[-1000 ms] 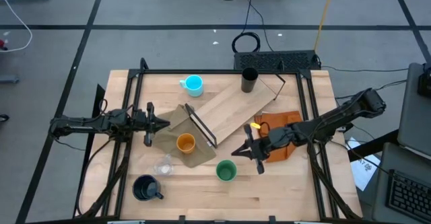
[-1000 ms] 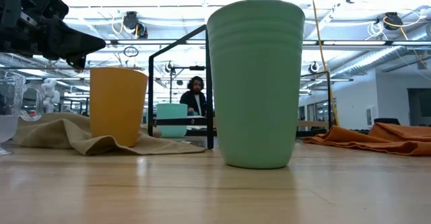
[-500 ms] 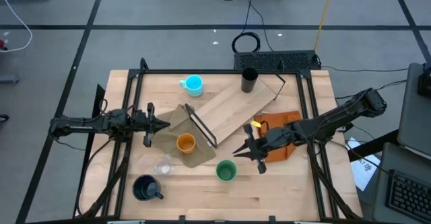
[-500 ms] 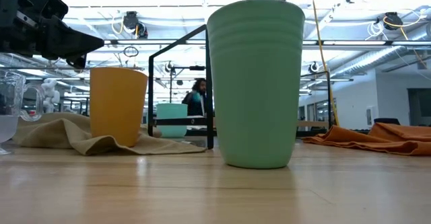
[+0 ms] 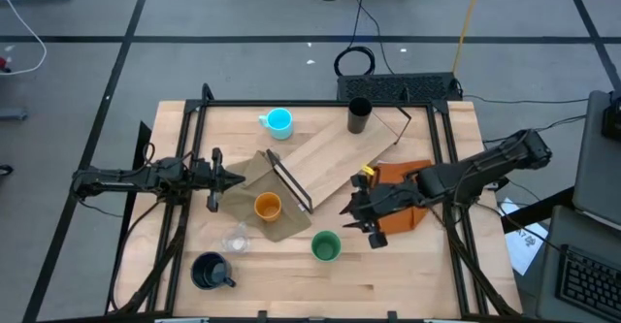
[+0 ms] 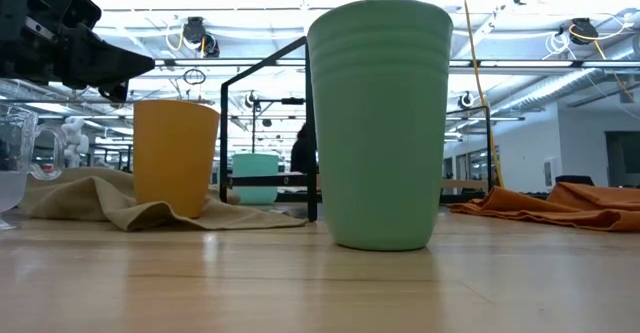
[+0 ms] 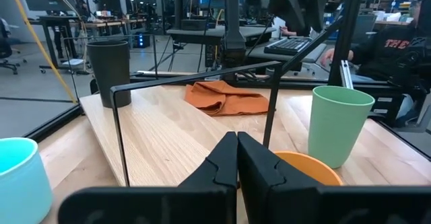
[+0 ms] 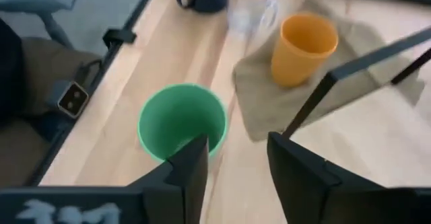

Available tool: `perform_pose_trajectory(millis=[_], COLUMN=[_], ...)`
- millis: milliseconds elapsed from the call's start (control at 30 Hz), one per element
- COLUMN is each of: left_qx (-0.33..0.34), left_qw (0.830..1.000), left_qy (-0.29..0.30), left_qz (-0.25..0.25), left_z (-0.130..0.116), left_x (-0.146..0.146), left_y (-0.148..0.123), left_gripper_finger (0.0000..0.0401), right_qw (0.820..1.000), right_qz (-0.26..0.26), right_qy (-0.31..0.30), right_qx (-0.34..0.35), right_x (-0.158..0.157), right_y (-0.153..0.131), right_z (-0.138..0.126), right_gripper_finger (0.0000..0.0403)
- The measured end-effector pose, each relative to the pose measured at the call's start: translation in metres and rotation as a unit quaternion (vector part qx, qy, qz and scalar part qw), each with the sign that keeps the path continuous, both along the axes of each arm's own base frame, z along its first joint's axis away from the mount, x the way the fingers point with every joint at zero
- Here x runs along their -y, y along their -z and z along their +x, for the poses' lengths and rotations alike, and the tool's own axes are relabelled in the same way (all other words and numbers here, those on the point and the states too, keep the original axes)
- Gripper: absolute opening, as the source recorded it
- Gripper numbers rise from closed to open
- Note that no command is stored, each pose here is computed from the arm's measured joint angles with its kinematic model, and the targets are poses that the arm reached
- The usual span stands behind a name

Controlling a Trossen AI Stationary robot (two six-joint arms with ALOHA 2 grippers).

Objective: Stack small to large cups/mugs on shelf
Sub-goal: Put the green cup on the shelf

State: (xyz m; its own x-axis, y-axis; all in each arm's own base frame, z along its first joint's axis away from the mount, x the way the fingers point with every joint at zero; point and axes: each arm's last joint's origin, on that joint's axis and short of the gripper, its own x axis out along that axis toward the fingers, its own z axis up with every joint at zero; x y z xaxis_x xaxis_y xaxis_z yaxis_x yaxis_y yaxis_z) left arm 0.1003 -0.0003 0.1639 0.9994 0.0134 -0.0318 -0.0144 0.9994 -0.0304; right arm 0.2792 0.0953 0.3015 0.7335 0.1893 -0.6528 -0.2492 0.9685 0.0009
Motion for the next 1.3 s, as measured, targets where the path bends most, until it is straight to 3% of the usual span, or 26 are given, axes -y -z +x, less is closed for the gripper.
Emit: perform_pose_trajectory(millis=[200, 400, 633, 1300], left_qx=[0.0, -0.001, -0.001, -0.011], left_qw=[1.0, 1.0, 1.0, 1.0], left_qy=[-0.002, -0.002, -0.002, -0.002], left_qz=[0.0, 0.0, 0.0, 0.005], left_z=[0.0, 0.0, 0.0, 0.001], left_x=[0.0, 0.0, 0.0, 0.0], left_y=[0.0, 0.0, 0.0, 0.002], left_gripper_finger=[0.001, 0.001, 0.001, 0.001], right_qw=[0.997, 0.996, 0.987, 0.974], right_qz=[0.021, 0.027, 0.083, 0.134], right_qy=[-0.029, 0.006, 0.085, 0.086], right_qx=[-0.063, -0.09, -0.107, -0.159], right_x=[-0.009, -0.004, 0.013, 0.009], right_y=[0.017, 0.021, 0.02, 0.044], right_z=[0.017, 0.026, 0.03, 0.044], right_gripper_finger=[0.0155, 0.0155, 0.0155, 0.0155])
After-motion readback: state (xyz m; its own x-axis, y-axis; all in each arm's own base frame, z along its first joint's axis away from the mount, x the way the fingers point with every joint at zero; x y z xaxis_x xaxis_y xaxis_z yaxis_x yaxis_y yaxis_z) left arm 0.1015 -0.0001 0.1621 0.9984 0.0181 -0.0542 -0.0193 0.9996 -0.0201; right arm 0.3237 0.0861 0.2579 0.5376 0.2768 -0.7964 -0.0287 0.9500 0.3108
